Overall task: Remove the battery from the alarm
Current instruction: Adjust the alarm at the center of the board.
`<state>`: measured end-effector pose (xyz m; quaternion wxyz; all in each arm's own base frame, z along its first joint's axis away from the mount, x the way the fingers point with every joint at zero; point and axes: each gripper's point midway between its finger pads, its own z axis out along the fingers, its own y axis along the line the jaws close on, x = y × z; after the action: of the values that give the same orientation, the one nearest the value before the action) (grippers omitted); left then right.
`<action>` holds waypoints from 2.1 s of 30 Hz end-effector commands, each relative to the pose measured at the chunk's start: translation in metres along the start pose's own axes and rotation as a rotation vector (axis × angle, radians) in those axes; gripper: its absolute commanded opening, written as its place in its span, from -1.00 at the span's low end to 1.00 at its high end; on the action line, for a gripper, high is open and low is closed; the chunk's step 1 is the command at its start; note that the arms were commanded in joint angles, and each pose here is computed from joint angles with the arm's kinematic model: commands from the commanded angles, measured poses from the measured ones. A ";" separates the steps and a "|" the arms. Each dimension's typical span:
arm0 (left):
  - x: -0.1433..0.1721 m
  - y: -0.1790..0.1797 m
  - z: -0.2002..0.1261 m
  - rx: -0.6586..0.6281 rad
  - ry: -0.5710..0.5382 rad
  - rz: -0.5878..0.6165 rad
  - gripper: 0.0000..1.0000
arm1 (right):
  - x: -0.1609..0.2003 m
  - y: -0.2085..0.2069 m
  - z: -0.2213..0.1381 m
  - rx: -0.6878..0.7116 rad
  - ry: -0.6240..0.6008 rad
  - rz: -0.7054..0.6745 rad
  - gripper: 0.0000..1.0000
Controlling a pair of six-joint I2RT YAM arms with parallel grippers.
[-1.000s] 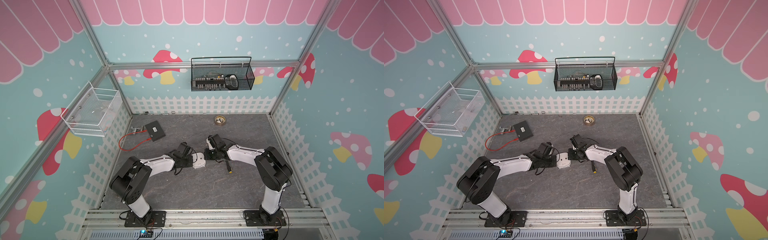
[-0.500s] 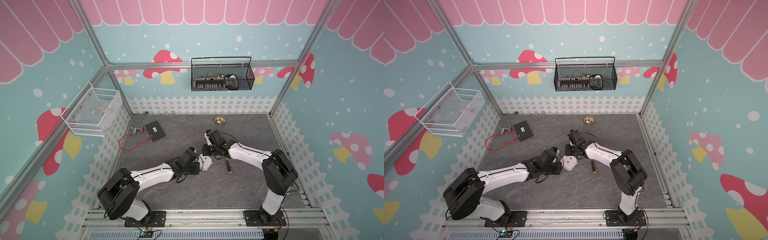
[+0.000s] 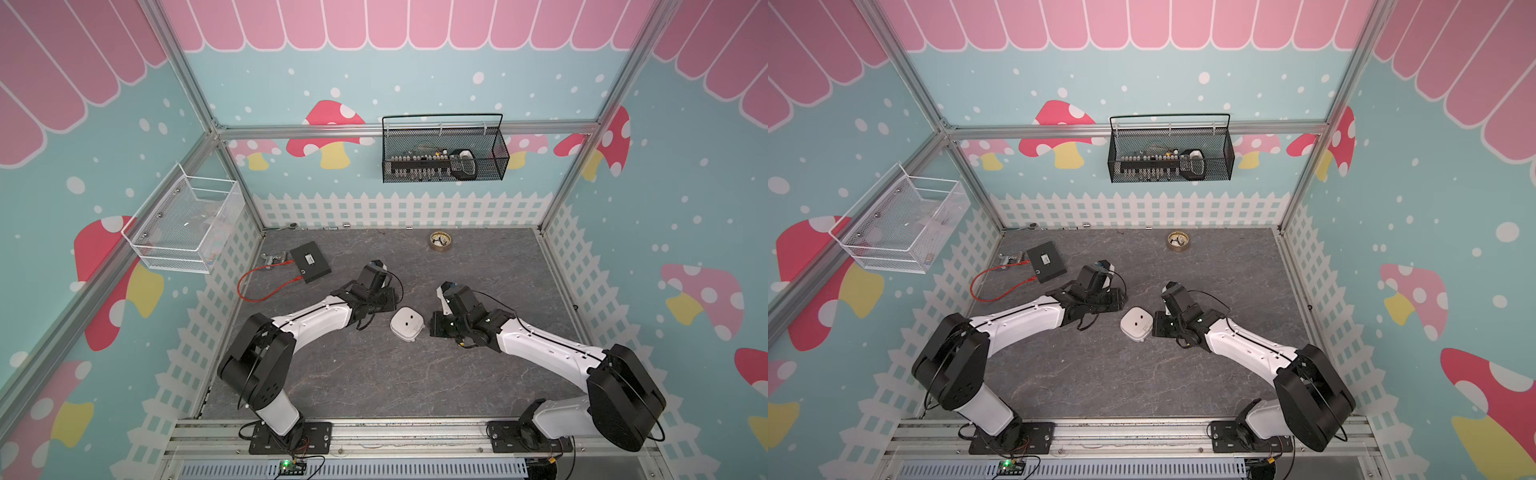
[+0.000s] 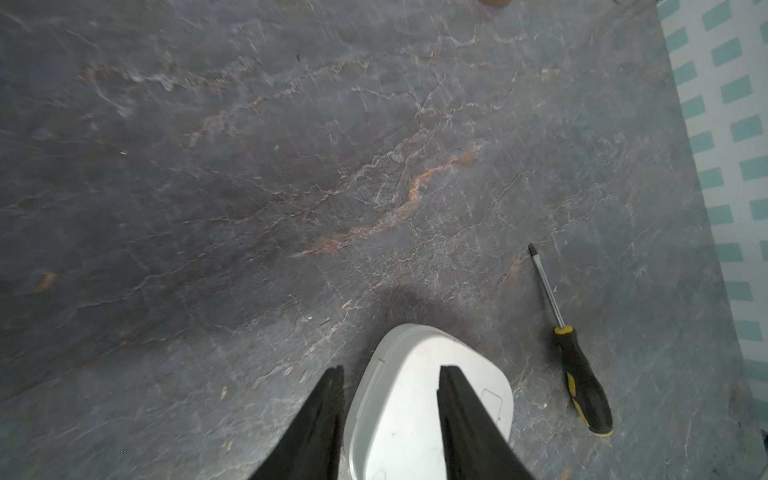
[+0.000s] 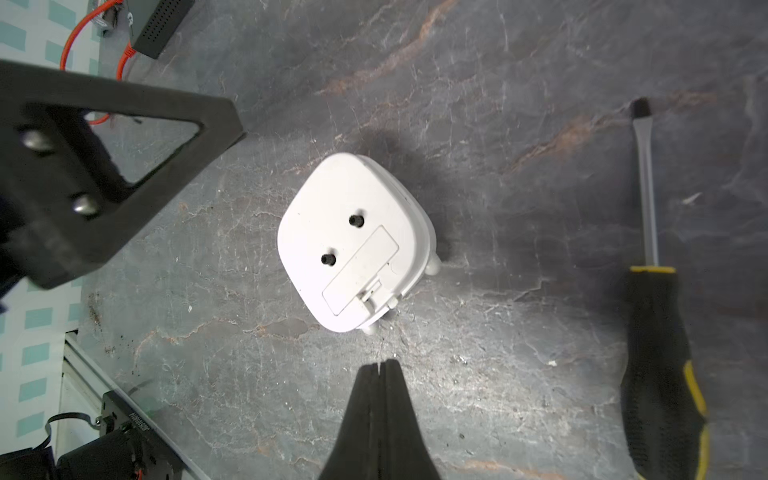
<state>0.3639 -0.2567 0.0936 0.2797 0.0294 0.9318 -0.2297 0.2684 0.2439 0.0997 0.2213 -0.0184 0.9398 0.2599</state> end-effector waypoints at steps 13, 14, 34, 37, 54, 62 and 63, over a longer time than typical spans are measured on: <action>0.022 -0.010 0.019 0.107 0.086 0.018 -0.16 | 0.024 -0.028 0.053 0.078 0.100 0.028 -0.98; 0.024 -0.009 0.018 0.106 0.090 0.017 -0.16 | 0.024 -0.028 0.056 0.081 0.102 0.026 -0.99; 0.076 0.002 -0.007 0.145 0.148 -0.017 -0.12 | -0.017 -0.003 0.081 0.073 0.069 -0.046 -0.99; 0.083 -0.001 -0.011 0.148 0.148 -0.021 -0.12 | -0.020 -0.001 0.080 0.071 0.069 -0.055 -0.97; 0.086 0.021 0.001 0.067 0.157 -0.024 -0.16 | -0.040 0.036 0.034 -0.101 0.071 -0.112 -0.27; 0.073 0.036 0.015 0.007 0.166 0.010 -0.17 | -0.029 0.029 0.050 -0.145 0.116 -0.093 -0.27; 0.073 0.037 0.017 0.005 0.168 0.012 -0.17 | -0.028 0.028 0.051 -0.144 0.118 -0.093 -0.27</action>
<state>0.3168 -0.2528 0.0483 0.2182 0.0543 0.9358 -0.2716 0.3158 0.2875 0.0959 0.1887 -0.0800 0.9298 0.3058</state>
